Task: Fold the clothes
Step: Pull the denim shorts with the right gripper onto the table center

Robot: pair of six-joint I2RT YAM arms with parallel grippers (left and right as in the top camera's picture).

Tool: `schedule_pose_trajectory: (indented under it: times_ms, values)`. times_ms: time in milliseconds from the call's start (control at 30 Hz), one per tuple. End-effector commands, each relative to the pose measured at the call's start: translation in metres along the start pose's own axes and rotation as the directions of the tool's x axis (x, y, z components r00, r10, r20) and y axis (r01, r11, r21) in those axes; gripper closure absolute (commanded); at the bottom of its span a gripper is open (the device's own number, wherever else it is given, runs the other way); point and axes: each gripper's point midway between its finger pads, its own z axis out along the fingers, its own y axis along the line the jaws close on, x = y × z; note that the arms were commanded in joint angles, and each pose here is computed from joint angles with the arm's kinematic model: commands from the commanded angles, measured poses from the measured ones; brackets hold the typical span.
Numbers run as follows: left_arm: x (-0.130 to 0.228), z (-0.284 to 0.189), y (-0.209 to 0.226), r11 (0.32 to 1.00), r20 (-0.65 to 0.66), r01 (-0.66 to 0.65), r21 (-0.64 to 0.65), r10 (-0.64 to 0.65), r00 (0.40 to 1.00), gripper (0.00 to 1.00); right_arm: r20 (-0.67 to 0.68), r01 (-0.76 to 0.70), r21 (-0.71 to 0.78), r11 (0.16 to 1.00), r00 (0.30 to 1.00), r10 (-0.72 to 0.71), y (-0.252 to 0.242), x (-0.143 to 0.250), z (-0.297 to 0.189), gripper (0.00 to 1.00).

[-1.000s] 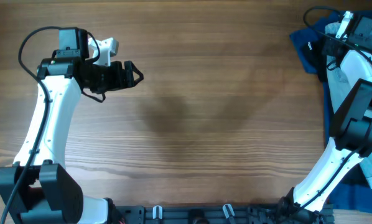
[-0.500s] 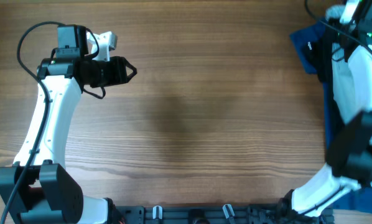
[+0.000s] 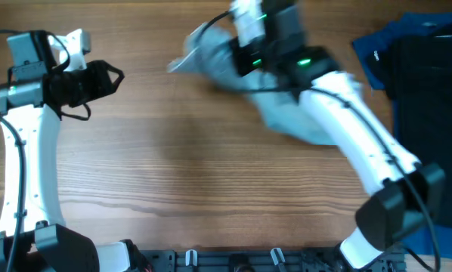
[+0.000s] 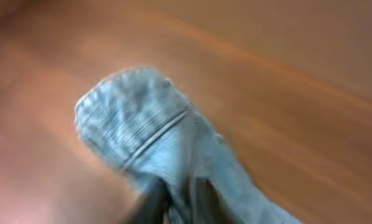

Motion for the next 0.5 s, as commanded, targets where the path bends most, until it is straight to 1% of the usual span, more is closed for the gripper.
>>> schedule_pose_trajectory:
  times_ms: [0,33,100,200,267,333,467]
  values:
    - [-0.012,-0.012,0.009,1.0,0.047,0.0,-0.025,0.002,0.999,0.57,-0.063,0.01,-0.101,0.995,0.998,-0.017,0.053,0.019,0.026,0.43]
    - [-0.013,-0.013,0.013,0.999,0.053,0.003,-0.04,-0.001,0.999,0.56,-0.067,0.02,-0.11,0.994,0.997,-0.027,0.06,0.02,0.027,0.39]
    - [-0.013,-0.013,0.016,0.998,0.056,0.005,-0.058,-0.002,0.998,0.54,-0.044,0.026,-0.109,0.994,0.999,-0.031,0.064,0.012,0.017,0.38]
    - [-0.013,-0.01,0.014,0.999,0.049,-0.001,-0.053,0.003,0.999,0.53,-0.017,-0.007,-0.069,0.998,1.0,0.006,0.046,0.001,-0.003,0.33]
    - [-0.012,-0.004,0.008,0.999,0.037,-0.019,-0.041,0.02,0.999,0.53,-0.026,-0.056,-0.002,0.998,0.998,0.056,0.019,0.001,-0.021,0.32]
    - [-0.008,0.008,-0.004,0.997,0.015,-0.072,-0.021,0.073,0.997,0.53,-0.055,-0.096,0.063,0.993,0.994,0.099,-0.01,0.009,-0.036,0.31]
    - [0.007,0.044,-0.037,0.984,-0.057,-0.175,0.039,0.177,0.983,0.47,-0.159,-0.198,0.192,0.961,0.96,0.23,-0.076,0.046,-0.061,0.28]
